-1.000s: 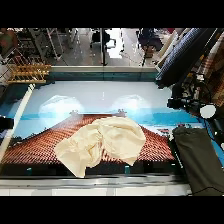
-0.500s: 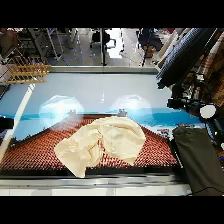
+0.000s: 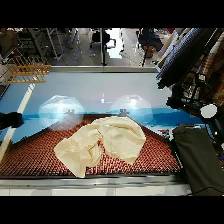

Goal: Fold the clothes and pants, and hang the long-sleeved shirts on hangers.

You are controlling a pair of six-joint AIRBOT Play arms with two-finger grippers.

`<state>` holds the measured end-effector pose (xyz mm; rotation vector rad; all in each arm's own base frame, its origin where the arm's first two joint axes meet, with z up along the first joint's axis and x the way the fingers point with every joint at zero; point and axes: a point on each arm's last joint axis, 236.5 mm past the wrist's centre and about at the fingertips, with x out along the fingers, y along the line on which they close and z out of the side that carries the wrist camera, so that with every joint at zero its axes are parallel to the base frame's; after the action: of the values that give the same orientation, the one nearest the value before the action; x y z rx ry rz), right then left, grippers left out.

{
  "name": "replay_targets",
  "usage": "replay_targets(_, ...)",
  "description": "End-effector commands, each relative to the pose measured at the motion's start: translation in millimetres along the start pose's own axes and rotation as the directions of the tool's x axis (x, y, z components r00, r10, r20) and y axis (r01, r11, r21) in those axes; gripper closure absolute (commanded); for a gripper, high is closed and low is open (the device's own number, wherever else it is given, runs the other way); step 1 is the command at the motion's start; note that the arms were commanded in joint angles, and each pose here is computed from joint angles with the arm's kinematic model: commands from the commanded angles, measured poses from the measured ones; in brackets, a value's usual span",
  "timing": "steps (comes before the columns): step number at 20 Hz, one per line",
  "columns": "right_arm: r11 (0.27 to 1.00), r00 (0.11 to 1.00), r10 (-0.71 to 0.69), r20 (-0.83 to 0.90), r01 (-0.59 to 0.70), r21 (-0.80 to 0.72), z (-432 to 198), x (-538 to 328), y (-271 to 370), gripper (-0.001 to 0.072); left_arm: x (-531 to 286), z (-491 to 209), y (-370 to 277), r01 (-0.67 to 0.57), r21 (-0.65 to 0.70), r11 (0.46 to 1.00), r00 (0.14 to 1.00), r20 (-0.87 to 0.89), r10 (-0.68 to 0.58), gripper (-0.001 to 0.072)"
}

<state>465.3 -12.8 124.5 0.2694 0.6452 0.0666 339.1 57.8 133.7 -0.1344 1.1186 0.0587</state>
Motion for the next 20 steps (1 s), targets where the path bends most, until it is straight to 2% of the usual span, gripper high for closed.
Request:
replay_targets(1, 0.984, 0.996, 0.087, 0.006, -0.087, 0.153, 2.4, -7.9, 23.1, 0.0697, 12.4, -10.4, -55.1, 0.236, 0.034, 0.971, 0.969, -0.080, -0.233, 0.0033)
replay_targets(2, 0.984, 0.996, 0.089, 0.010, -0.089, 0.153, 3.7, -9.6, 23.9, 0.0697, 18.9, -28.3, -72.8, 0.304, 0.053, 0.951, 0.943, -0.157, -0.293, 0.0087)
replay_targets(3, 0.984, 0.995, 0.098, -0.010, -0.095, 0.150, -0.8, -12.2, 26.8, 0.0697, 27.6, -46.6, -86.9, 0.346, 0.066, 0.936, 0.921, -0.217, -0.325, 0.0233)
replay_targets(5, 0.985, 0.990, 0.119, -0.072, -0.109, 0.136, -15.2, -17.6, 33.2, 0.0692, 53.7, -90.3, -110.8, 0.377, 0.099, 0.921, 0.894, -0.298, -0.334, 0.0249)
replay_targets(6, 0.986, 0.985, 0.131, -0.112, -0.118, 0.121, -24.6, -18.4, 35.9, 0.0550, 68.0, -110.0, -124.5, 0.387, 0.130, 0.913, 0.893, -0.298, -0.337, 0.0249)
replay_targets(7, 0.988, 0.971, 0.153, -0.183, -0.143, 0.064, -41.7, -19.6, 40.5, 0.0291, 83.5, -128.4, -140.1, 0.395, 0.186, 0.900, 0.901, -0.269, -0.340, 0.0248)
replay_targets(8, 0.980, 0.938, 0.187, -0.292, -0.199, -0.014, -68.5, -23.5, 50.5, 0.0253, 95.7, -143.9, -155.2, 0.401, 0.250, 0.881, 0.909, -0.231, -0.348, 0.0225)
replay_targets(10, 0.932, 0.815, 0.253, -0.521, -0.351, -0.095, -136.0, -36.5, 77.6, 0.0251, 113.0, -181.3, -183.6, 0.418, 0.349, 0.839, 0.908, -0.188, -0.375, 0.0035)
replay_targets(11, 0.911, 0.755, 0.269, -0.598, -0.401, -0.096, -167.8, -40.4, 91.4, 0.0213, 119.2, -199.0, -193.3, 0.430, 0.378, 0.820, 0.903, -0.194, -0.383, 0.0005)
replay_targets(12, 0.882, 0.708, 0.271, -0.653, -0.454, -0.127, -196.1, -42.4, 103.3, 0.0174, 125.0, -215.3, -200.2, 0.438, 0.392, 0.809, 0.899, -0.213, -0.383, 0.0004)
replay_targets(13, 0.830, 0.669, 0.256, -0.698, -0.522, -0.196, -225.0, -42.7, 114.9, 0.0173, 130.8, -227.0, -204.9, 0.437, 0.387, 0.812, 0.899, -0.228, -0.375, 0.0004)
replay_targets(15, 0.668, 0.638, 0.184, -0.748, -0.639, -0.382, -272.8, -40.3, 133.0, 0.0042, 143.7, -237.5, -206.7, 0.406, 0.361, 0.840, 0.909, -0.252, -0.331, 0.0004)
replay_targets(17, 0.536, 0.653, 0.081, -0.753, -0.665, -0.520, -302.6, -33.9, 143.0, 0.0025, 159.4, -248.2, -199.9, 0.370, 0.308, 0.877, 0.913, -0.297, -0.281, 0.0012)
replay_targets(18, 0.494, 0.653, 0.046, -0.756, -0.672, -0.551, -313.0, -31.5, 147.8, 0.0029, 166.7, -252.6, -195.8, 0.351, 0.283, 0.892, 0.912, -0.317, -0.259, 0.0026)
replay_targets(19, 0.460, 0.645, 0.023, -0.763, -0.685, -0.565, -324.3, -28.4, 152.5, 0.0029, 172.6, -252.8, -194.7, 0.338, 0.251, 0.907, 0.914, -0.319, -0.252, 0.0165)
replay_targets(20, 0.431, 0.631, -0.003, -0.776, -0.699, -0.570, -335.5, -26.0, 153.0, 0.0030, 177.5, -248.7, -195.9, 0.331, 0.233, 0.915, 0.918, -0.302, -0.255, 0.0388)
